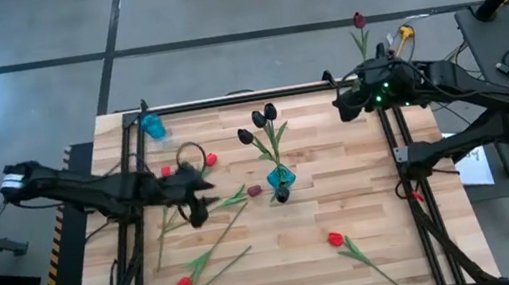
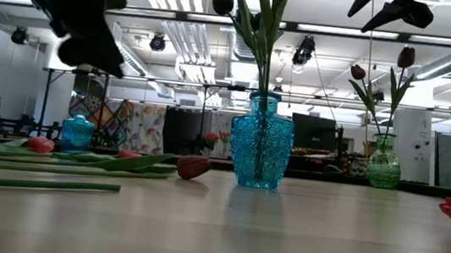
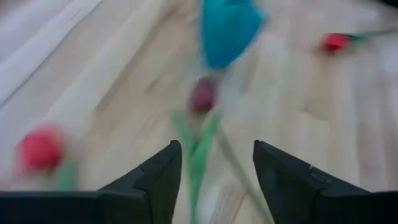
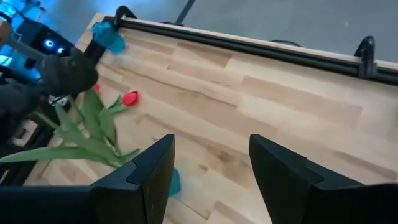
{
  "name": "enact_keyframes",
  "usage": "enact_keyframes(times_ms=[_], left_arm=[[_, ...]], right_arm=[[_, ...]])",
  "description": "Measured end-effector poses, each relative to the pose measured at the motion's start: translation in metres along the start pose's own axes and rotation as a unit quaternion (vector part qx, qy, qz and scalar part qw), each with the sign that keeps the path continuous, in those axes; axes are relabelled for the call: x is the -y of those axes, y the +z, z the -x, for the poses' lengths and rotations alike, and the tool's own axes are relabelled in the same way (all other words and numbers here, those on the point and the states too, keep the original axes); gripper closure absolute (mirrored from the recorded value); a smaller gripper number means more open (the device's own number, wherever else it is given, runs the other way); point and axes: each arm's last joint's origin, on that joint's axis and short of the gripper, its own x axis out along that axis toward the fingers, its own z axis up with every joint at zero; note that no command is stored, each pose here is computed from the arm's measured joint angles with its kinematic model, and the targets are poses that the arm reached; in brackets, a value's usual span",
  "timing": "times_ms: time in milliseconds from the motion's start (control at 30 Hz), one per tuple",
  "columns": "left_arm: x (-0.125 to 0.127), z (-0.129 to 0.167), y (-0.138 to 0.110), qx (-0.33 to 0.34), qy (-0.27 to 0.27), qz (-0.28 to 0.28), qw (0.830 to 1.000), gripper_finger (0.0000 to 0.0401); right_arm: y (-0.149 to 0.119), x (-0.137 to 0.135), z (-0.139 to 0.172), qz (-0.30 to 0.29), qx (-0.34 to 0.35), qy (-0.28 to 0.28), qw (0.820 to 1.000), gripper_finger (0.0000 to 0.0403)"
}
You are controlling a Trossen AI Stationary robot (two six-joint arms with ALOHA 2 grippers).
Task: Sort flowers into vase by color
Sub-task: Put the dark red flower into the green vase
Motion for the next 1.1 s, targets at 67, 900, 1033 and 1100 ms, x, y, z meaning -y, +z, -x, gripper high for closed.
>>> enact_keyframes(times_ms=[67, 900, 1033, 1100], left_arm=[[0.008, -0.013, -0.005, 0.037, -0.03, -0.035, 0.998, 0.0202], [-0.005, -0.116, -0.065, -0.082, 0.069, -0.052, 0.993, 0.0244], [-0.004, -0.12, -0.063, -0.081, 0.077, -0.025, 0.993, 0.0305], [-0.003, -0.118, -0.061, -0.079, 0.075, -0.014, 0.994, 0.035]], right_arm=[[-0.002, -0.002, 0.003, 0.0, -0.002, 0.008, 1.0, 0.0204], [-0.009, 0.0, 0.023, 0.034, 0.032, 0.019, 0.999, 0.0204], [-0.009, 0.0, 0.023, 0.041, 0.032, 0.019, 0.998, 0.0204], [-0.009, 0.0, 0.023, 0.042, 0.032, 0.019, 0.998, 0.0204]])
